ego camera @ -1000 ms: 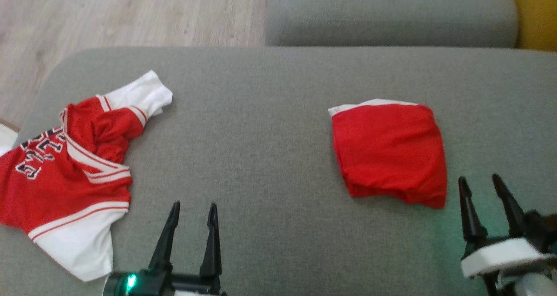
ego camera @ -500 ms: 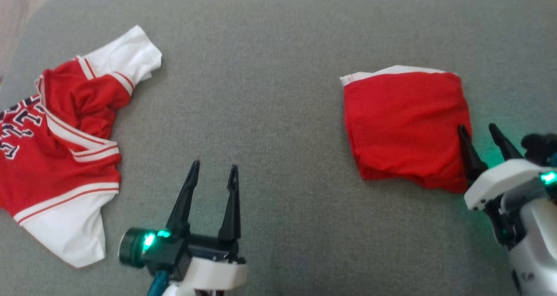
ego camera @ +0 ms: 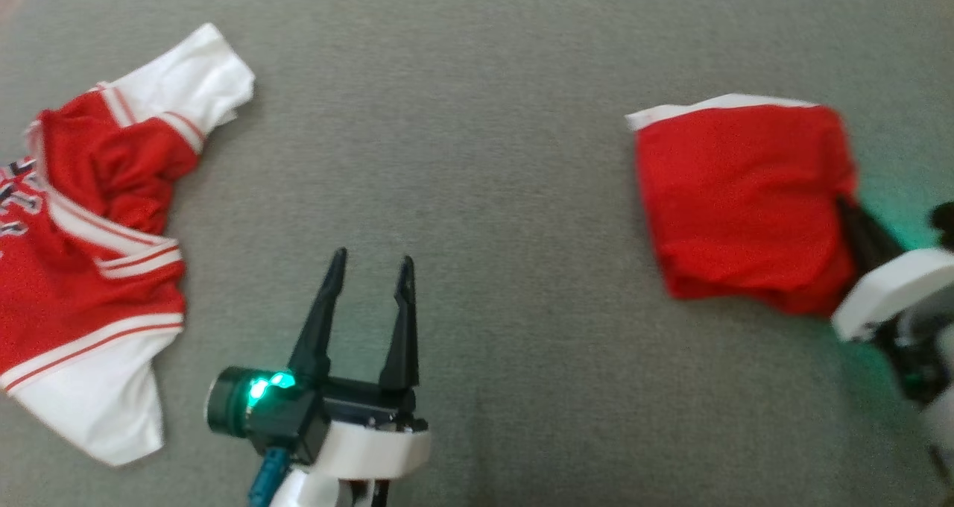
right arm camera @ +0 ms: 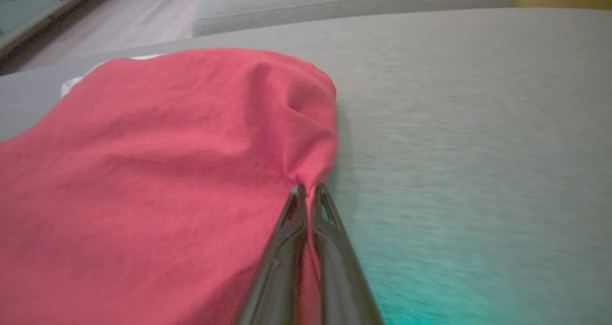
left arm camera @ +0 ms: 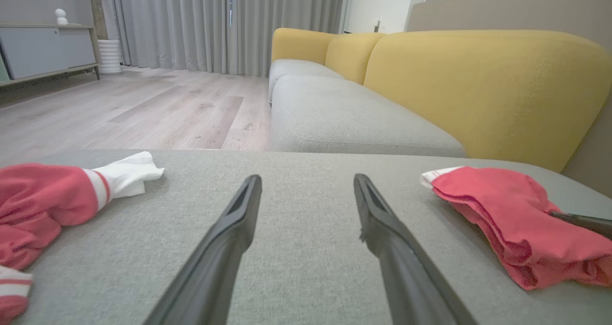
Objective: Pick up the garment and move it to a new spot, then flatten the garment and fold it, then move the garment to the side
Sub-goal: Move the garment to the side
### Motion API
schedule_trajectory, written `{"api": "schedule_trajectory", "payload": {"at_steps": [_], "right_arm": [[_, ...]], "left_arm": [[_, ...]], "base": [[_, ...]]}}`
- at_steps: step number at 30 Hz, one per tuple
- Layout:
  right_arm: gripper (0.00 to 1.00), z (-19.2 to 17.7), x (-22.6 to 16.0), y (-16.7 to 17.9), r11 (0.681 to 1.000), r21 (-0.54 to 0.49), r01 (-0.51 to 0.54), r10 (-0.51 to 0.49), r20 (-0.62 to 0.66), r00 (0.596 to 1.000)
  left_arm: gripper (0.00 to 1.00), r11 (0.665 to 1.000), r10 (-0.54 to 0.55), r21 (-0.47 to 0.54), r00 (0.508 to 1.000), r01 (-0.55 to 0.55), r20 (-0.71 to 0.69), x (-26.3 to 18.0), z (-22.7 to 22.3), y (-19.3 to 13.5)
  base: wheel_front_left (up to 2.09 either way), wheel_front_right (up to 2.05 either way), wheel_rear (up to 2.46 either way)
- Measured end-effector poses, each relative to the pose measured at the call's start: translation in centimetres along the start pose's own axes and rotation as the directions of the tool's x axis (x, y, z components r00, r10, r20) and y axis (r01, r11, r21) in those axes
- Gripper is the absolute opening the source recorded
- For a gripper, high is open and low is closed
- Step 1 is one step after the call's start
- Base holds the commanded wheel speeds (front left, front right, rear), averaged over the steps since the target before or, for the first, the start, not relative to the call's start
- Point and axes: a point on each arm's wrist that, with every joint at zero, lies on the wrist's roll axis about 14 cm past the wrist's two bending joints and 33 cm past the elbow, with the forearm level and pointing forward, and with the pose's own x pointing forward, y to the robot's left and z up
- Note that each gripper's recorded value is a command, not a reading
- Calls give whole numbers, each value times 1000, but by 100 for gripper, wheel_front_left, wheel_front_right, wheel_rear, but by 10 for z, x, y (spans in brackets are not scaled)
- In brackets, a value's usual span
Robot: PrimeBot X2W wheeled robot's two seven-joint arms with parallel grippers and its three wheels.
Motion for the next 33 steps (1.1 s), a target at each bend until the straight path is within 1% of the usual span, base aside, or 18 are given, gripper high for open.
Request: {"api": "schedule_trajectory", "payload": {"at_steps": [5,6,8,10,14,20,21,22,23,26,28,30,33], "right_arm": [[0,15,-15,-59,990,-92,106,-105,17,994],[0,15,-15,-59,990,-92,106,-105,17,994],[0,28,-18,-81,980,-136,149,-145,38,989],[0,42,-21,-105,962,-189,196,-189,57,980],[0,62,-29,-148,925,-246,289,-277,83,957],[0,76,-39,-188,869,-318,380,-368,100,924],[34,79,-41,-194,860,-321,397,-383,109,917],[63,82,-43,-199,852,-324,412,-396,119,911],[100,84,-45,-203,842,-334,424,-405,127,905],[100,94,-50,-209,814,-356,459,-425,175,888],[100,98,-50,-204,806,-367,463,-416,205,886],[100,99,-47,-194,811,-366,457,-395,234,888],[100,97,-38,-167,839,-341,425,-347,268,899]], "left_arm": [[100,999,-48,-19,999,49,25,23,3,-9],[100,999,-48,-19,999,49,25,23,3,-9],[100,997,-77,-22,996,78,34,34,3,-14],[100,994,-109,-22,993,110,36,44,0,-21],[100,987,-156,-38,987,157,26,63,-12,-31],[100,976,-206,-72,978,205,-5,79,-34,-43],[100,976,-209,-71,978,208,-10,80,-37,-44],[100,975,-210,-74,977,209,-16,81,-40,-44],[100,975,-211,-75,977,208,-21,81,-42,-44],[100,978,-200,-68,980,198,-23,80,-42,-42],[100,979,-197,-62,980,196,-14,79,-37,-42],[100,981,-188,-55,982,188,-4,78,-32,-40],[100,984,-168,-57,986,168,11,75,-22,-37]], "base": [[0,0,0],[0,0,0],[0,0,0],[0,0,0],[0,0,0],[0,0,0],[0,0,0],[0,0,0],[0,0,0],[0,0,0],[0,0,0],[0,0,0],[0,0,0]]}}
